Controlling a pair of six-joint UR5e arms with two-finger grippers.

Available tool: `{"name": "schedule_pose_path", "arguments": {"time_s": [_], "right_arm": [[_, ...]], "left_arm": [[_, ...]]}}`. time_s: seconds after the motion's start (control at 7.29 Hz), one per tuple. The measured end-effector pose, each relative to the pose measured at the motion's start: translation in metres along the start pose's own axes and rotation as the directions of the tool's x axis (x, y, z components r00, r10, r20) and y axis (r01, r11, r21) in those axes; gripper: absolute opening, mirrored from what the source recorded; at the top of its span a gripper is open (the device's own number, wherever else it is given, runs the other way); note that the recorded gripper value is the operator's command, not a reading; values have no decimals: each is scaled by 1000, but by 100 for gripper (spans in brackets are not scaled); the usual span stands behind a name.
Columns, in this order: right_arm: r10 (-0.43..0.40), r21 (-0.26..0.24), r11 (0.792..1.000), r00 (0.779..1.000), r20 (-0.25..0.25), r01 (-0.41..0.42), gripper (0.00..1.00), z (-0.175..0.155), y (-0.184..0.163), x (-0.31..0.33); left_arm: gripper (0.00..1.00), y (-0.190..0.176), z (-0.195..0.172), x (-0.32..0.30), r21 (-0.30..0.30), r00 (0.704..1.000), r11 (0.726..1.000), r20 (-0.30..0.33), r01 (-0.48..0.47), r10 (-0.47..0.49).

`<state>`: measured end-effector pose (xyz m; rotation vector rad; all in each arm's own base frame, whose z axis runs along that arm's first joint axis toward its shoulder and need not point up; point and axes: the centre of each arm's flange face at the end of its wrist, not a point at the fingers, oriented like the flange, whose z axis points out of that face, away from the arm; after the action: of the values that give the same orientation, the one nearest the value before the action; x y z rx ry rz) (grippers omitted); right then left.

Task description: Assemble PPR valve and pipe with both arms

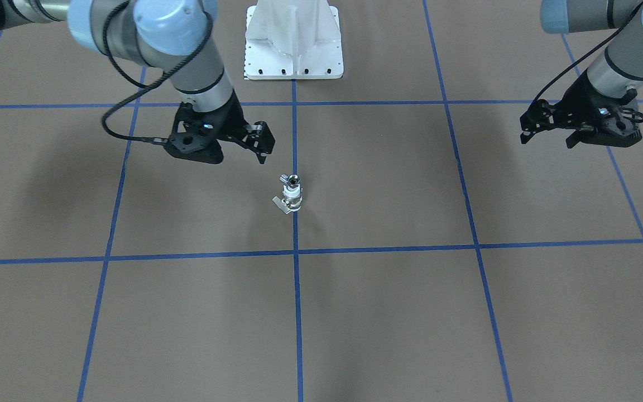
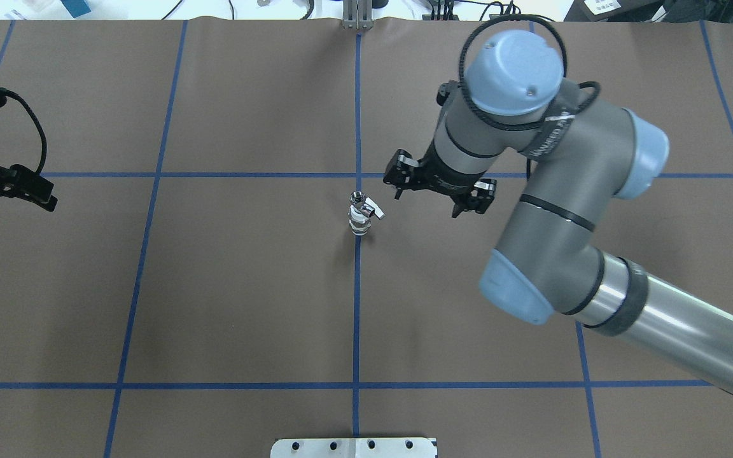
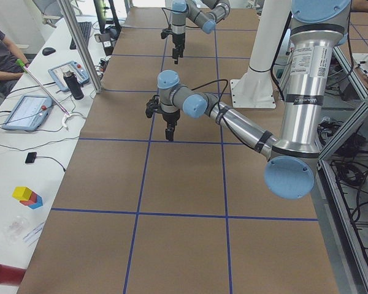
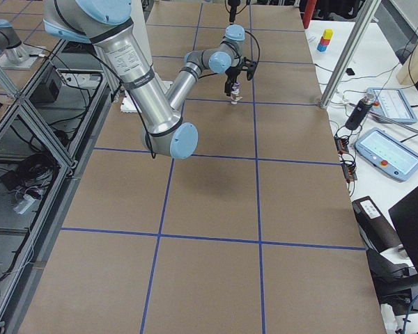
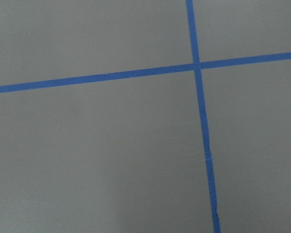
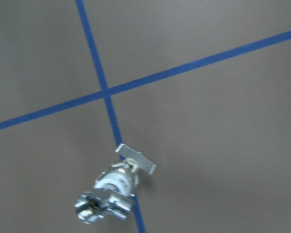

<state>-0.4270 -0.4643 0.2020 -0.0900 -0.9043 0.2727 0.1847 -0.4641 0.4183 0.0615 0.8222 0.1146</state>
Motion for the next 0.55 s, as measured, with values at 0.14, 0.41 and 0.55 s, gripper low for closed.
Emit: {"name": "schedule_pose_path", "arguments": {"time_s": [0.14, 0.41, 0.55], "right_arm": [[-45, 8, 999, 999, -20, 45, 99, -8, -17, 50], [-161, 3, 987, 983, -85, 162, 99, -29, -63, 176], [-213, -23, 977, 971, -106, 212, 99, -43, -85, 243]], "left_arm": [[99, 5, -4, -25, -2, 1000, 1000, 3, -17, 17], [99, 22, -18, -100, 4, 996, 996, 32, -84, 84], [99, 28, -25, -144, 5, 993, 993, 32, -114, 114]]}}
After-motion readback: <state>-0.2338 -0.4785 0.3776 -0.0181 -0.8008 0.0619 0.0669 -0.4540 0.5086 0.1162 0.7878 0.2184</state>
